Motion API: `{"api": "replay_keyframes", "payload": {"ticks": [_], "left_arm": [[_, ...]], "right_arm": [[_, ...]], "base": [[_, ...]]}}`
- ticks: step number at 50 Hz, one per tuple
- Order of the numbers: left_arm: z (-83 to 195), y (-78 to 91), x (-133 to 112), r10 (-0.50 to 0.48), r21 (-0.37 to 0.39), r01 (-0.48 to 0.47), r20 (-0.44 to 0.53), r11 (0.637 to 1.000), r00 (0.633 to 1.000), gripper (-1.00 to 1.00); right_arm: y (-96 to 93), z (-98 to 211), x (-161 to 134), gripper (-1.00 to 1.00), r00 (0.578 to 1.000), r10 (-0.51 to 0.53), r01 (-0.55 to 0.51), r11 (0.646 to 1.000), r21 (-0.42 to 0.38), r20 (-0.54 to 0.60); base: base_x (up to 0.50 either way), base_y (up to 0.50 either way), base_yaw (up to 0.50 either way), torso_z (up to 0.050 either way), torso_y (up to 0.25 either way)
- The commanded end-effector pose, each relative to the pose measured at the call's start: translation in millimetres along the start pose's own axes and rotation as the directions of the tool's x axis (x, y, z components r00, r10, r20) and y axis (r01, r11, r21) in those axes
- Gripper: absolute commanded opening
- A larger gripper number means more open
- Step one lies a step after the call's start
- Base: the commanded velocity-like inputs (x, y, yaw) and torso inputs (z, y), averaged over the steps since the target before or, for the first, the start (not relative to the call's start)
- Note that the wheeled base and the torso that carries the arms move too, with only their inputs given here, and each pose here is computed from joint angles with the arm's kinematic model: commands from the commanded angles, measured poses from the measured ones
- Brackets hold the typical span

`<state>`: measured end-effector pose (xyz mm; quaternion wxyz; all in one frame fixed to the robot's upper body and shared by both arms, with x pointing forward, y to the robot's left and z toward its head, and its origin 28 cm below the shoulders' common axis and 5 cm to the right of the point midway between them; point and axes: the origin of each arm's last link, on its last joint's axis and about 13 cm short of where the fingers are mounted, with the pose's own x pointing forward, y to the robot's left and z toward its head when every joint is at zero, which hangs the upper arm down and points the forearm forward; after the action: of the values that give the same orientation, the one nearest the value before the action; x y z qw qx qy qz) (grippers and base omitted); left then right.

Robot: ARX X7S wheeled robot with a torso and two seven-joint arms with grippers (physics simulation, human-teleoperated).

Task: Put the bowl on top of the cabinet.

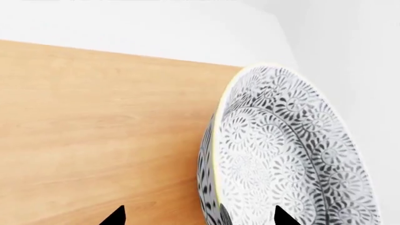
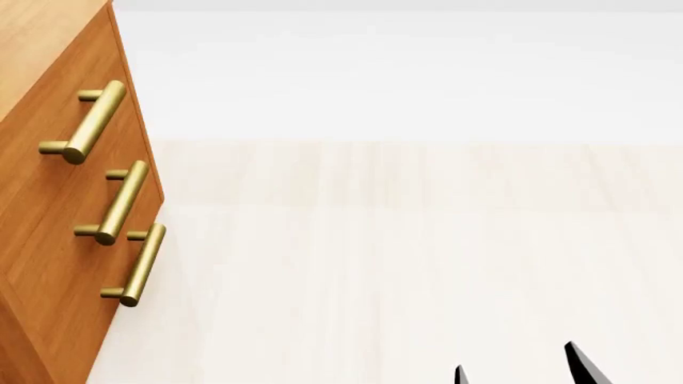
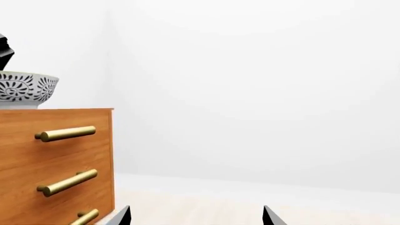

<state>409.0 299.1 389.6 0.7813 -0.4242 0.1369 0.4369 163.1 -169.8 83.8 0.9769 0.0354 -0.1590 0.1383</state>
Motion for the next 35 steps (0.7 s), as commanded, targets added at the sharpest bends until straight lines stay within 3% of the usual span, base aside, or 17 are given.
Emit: {"api": "replay_keyframes", "payload": {"ticks": [1, 24, 35], "left_arm": [[1.3, 1.1, 0.7, -0.002, 0.01, 0.002, 0.006, 1.0, 1.0, 1.0], [19.3, -8.9, -36.1, -0.078, 0.03, 0.076, 0.067, 0.997, 0.995, 1.0], [35.7, -7.3, -74.3, -0.124, 0.029, 0.121, 0.147, 0.992, 0.981, 1.0]], "right_arm": [[0.0, -1.8, -0.6, 1.0, 1.0, 0.0, 0.0, 1.0, 0.003, -0.003], [0.9, 0.8, 1.4, 1.0, 1.0, 0.008, -0.008, 1.0, 0.0, 0.0], [1.0, 1.6, 0.6, 1.0, 1.0, 0.007, -0.007, 1.0, 0.0, 0.002]], "base": [[0.0, 0.0, 0.0, 0.0, 0.0], [0.0, 0.0, 0.0, 0.0, 0.0], [0.0, 0.0, 0.0, 0.0, 0.0]]}}
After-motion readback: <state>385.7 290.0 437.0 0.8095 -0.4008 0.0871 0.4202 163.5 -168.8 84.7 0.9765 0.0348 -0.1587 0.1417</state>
